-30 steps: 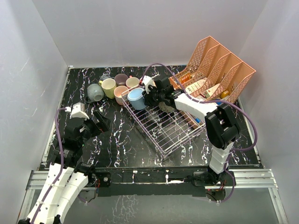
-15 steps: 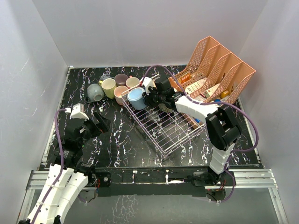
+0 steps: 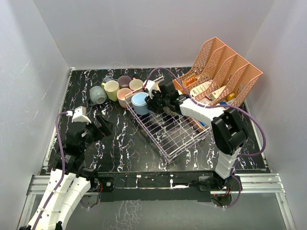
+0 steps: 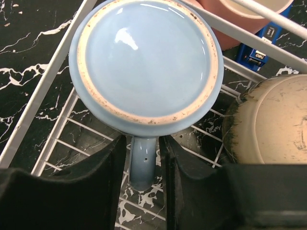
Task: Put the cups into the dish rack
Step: Turn the cup upside down in the dish rack, then adjust the cup in the dish rack.
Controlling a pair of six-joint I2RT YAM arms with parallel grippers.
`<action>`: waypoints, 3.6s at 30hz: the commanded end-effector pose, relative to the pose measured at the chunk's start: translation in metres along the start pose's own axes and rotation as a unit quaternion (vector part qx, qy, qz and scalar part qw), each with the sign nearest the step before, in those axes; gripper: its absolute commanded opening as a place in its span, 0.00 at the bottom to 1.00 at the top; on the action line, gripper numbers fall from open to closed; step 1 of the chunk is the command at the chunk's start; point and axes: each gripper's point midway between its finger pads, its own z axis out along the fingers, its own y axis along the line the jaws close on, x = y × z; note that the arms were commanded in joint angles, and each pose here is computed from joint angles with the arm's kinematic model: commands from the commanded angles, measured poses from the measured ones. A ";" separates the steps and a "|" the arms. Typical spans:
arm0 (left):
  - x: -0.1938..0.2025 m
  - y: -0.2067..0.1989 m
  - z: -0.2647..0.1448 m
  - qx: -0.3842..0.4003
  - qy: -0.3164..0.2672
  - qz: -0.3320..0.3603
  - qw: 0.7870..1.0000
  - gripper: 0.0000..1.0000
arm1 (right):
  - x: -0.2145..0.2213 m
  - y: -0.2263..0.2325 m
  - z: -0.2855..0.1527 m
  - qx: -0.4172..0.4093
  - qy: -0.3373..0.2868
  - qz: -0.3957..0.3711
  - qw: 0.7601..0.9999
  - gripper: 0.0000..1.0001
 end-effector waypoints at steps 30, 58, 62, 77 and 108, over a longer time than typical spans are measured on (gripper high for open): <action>-0.008 -0.021 -0.007 0.038 0.012 -0.005 0.999 0.97 | -0.074 0.021 -0.075 -0.055 -0.083 -0.094 0.991 0.62; -0.004 -0.036 0.000 0.073 0.025 -0.030 0.997 0.97 | -0.115 0.077 -0.113 -0.222 -0.147 -0.195 0.944 0.62; -0.001 -0.034 0.000 0.071 0.026 -0.034 0.997 0.97 | -0.116 0.079 -0.106 -0.239 -0.155 -0.223 0.932 0.64; 0.002 -0.026 0.005 0.055 0.024 -0.025 0.998 0.97 | -0.102 0.044 -0.052 -0.146 -0.064 -0.198 0.967 0.62; 0.006 -0.024 0.004 0.057 0.027 -0.027 0.998 0.97 | -0.073 0.015 0.007 0.064 0.031 -0.229 0.971 0.50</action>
